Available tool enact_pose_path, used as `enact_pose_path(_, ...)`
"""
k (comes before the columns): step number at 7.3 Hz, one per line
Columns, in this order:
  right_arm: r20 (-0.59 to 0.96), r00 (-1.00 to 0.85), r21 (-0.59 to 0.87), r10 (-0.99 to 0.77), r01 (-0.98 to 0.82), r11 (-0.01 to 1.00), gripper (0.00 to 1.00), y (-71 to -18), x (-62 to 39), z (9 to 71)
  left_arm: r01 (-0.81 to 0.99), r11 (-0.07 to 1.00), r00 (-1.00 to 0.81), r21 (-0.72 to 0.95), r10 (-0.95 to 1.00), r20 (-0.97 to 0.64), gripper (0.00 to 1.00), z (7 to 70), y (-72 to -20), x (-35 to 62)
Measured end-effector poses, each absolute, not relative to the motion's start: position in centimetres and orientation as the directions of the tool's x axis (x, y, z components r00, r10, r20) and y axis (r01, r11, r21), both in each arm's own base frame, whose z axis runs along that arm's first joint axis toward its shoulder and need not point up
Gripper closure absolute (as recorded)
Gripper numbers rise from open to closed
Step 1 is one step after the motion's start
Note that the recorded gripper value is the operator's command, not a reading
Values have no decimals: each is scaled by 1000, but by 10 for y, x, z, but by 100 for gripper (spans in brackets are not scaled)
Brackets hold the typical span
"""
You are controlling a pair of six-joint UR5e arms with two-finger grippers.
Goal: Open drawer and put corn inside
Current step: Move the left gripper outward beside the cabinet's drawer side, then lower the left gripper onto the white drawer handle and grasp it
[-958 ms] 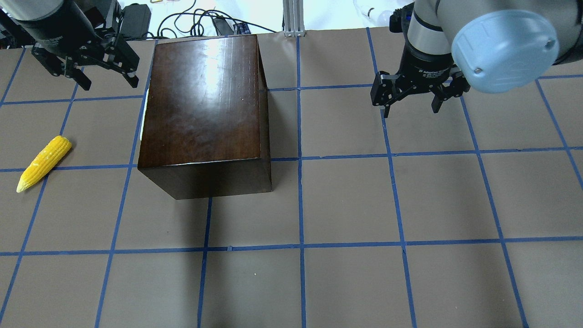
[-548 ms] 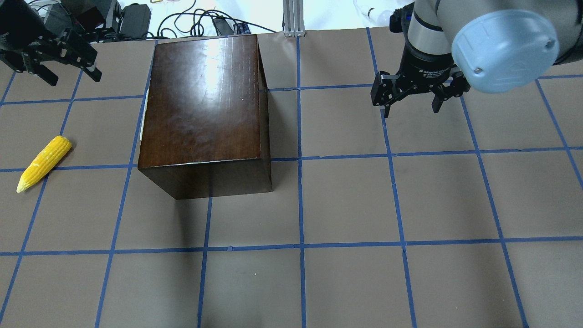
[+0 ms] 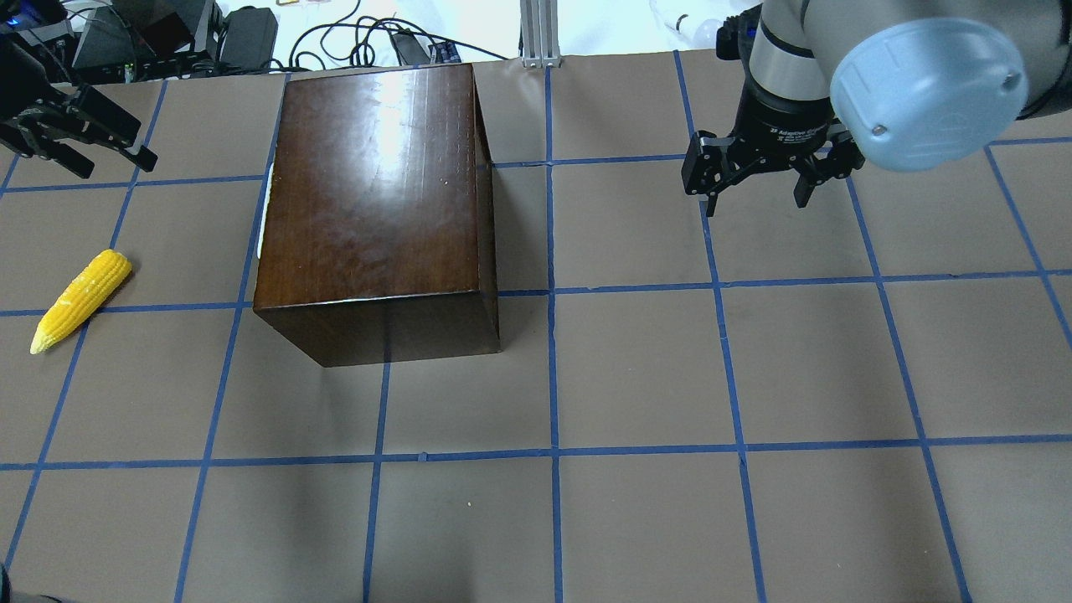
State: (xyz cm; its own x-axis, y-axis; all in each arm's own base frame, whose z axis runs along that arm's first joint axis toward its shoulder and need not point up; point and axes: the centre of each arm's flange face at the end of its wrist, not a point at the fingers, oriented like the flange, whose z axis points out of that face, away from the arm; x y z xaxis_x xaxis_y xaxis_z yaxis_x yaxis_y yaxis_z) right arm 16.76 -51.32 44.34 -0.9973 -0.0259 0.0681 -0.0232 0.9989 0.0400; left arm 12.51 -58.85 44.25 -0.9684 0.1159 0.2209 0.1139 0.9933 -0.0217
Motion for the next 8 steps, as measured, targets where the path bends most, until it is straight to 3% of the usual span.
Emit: enact_pose_path(8, 66, -997, 40, -26, -23, 999, 0, -513, 168, 443, 125, 991, -919, 52, 96, 382, 0, 328, -611, 117)
